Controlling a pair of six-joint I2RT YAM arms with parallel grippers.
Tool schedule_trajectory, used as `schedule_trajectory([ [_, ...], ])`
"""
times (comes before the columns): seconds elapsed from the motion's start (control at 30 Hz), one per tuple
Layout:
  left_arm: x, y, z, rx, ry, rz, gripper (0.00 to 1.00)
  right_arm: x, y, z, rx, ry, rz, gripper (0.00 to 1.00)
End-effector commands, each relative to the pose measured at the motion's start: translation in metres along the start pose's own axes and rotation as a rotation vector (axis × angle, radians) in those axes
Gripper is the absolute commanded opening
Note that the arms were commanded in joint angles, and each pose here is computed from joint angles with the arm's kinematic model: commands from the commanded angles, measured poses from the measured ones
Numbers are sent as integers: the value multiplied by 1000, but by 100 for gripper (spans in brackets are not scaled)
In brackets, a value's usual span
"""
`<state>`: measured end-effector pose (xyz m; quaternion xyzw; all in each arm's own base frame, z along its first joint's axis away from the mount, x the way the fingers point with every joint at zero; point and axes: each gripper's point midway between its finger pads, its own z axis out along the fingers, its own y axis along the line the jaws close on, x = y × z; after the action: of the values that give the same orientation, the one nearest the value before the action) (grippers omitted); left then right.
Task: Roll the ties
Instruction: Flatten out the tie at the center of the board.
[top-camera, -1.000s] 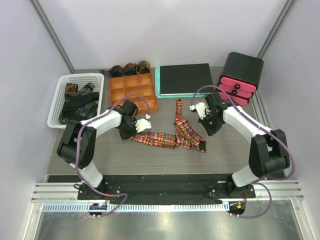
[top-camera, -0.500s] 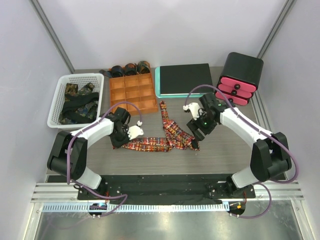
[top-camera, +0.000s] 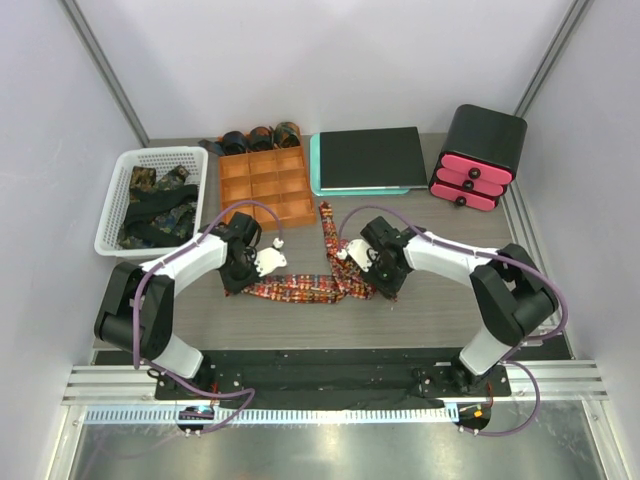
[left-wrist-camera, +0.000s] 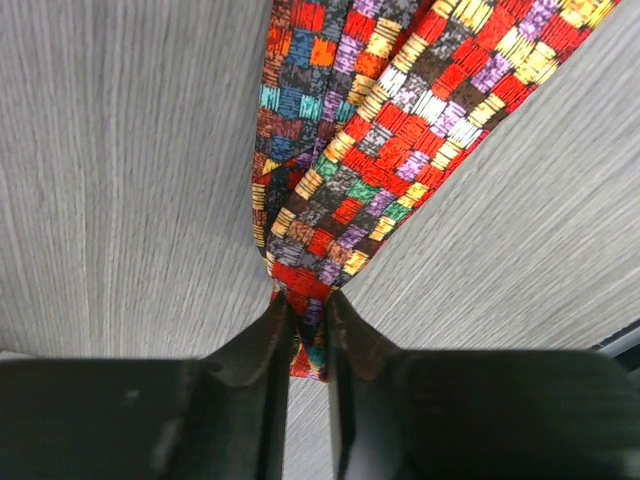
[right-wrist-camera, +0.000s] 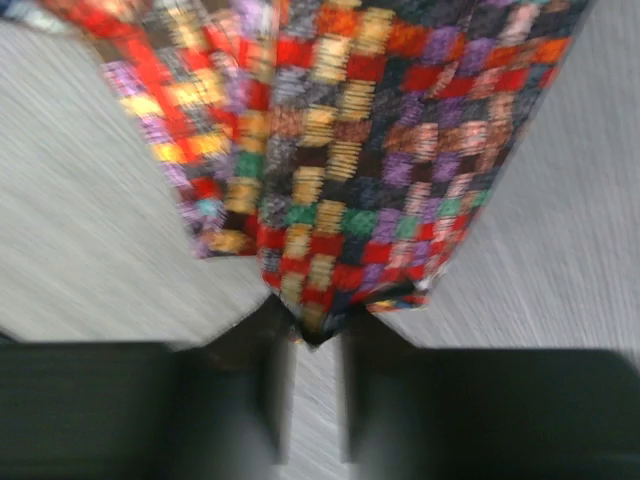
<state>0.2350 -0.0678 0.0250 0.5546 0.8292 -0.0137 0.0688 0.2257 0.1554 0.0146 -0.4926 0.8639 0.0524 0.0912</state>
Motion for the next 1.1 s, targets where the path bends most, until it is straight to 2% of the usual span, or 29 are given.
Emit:
schedule_trajectory([
  [0.0, 5, 9, -2, -44, 24, -11, 15, 23, -18, 2, 125, 57, -52, 12],
  [0.03, 6, 10, 1, -46, 25, -11, 13, 28, -20, -1, 140, 63, -66, 1],
  [0.23, 21, 19, 7, -65, 86, -35, 9, 91, -36, -28, 251, 156, -176, 1],
  [0.47, 25, 25, 9, -71, 97, -52, 8, 159, -48, -39, 197, 264, -168, 1],
  [0.8, 31, 33, 12, -86, 121, -94, 6, 210, -57, -56, 252, 349, -262, 1],
  [1.07, 26, 43, -11, -143, 10, -200, 2, 205, -71, -87, 326, 278, -257, 1],
])
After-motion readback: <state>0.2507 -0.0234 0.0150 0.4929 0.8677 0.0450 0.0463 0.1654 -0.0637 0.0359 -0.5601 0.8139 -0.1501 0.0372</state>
